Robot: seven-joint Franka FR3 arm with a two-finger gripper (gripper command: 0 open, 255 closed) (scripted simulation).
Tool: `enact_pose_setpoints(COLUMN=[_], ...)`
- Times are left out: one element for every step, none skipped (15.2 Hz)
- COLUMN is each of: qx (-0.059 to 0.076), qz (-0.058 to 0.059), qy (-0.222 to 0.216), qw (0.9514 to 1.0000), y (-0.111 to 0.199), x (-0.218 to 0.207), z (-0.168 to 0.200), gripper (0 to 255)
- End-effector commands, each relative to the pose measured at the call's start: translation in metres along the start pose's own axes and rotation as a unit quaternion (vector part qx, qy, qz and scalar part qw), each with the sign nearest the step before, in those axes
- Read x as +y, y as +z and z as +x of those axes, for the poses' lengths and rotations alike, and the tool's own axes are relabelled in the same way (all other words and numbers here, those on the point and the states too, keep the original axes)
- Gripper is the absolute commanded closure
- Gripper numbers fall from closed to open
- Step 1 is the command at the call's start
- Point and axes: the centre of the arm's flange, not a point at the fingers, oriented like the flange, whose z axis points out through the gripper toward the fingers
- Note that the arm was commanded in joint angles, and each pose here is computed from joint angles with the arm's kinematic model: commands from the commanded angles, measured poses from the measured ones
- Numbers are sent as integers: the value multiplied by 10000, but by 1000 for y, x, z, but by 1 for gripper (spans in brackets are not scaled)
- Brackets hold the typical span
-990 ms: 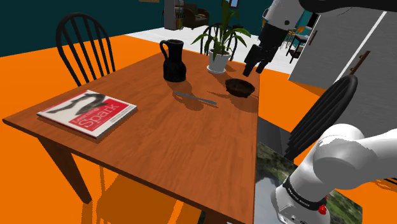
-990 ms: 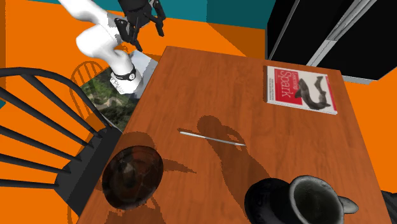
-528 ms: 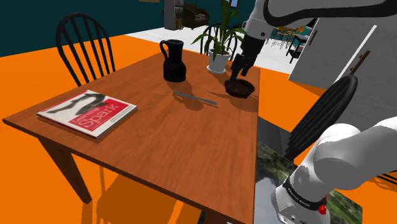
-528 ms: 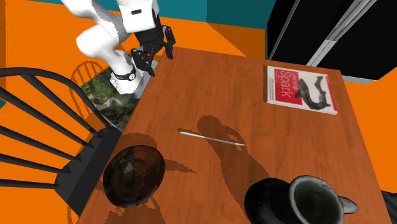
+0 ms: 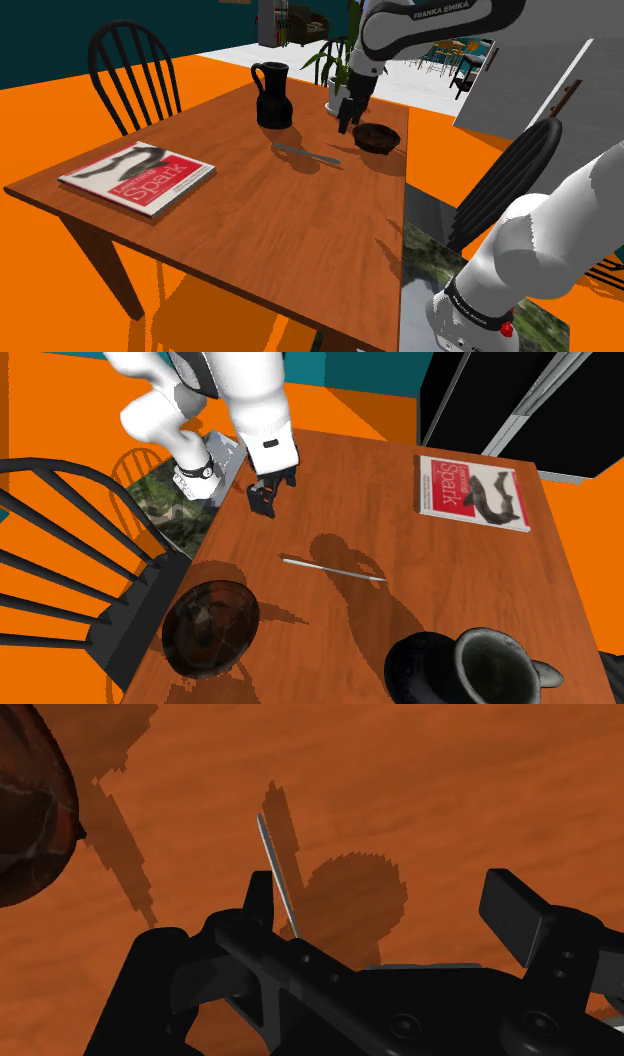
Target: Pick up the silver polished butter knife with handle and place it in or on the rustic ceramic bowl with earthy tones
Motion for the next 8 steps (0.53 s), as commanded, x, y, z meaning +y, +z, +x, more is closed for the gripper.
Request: enact_pose_setpoints(qx=[-77, -114, -150, -187, -224, -261, -298, -334], qz=[-10, -14, -19, -23, -27, -32, -36, -40], qy=[-189, -279, -368, -458, -547, -636, -726, -815], qw=[9998, 9995, 9992, 9988, 9982, 9976, 9969, 9961], y=[20, 28, 37, 45, 54, 63, 71, 80], x=[6, 10, 13, 17, 20, 23, 25, 28], z=[21, 32, 42, 53, 63, 74, 84, 95], gripper=[0, 0, 0, 0, 0, 0, 0, 0])
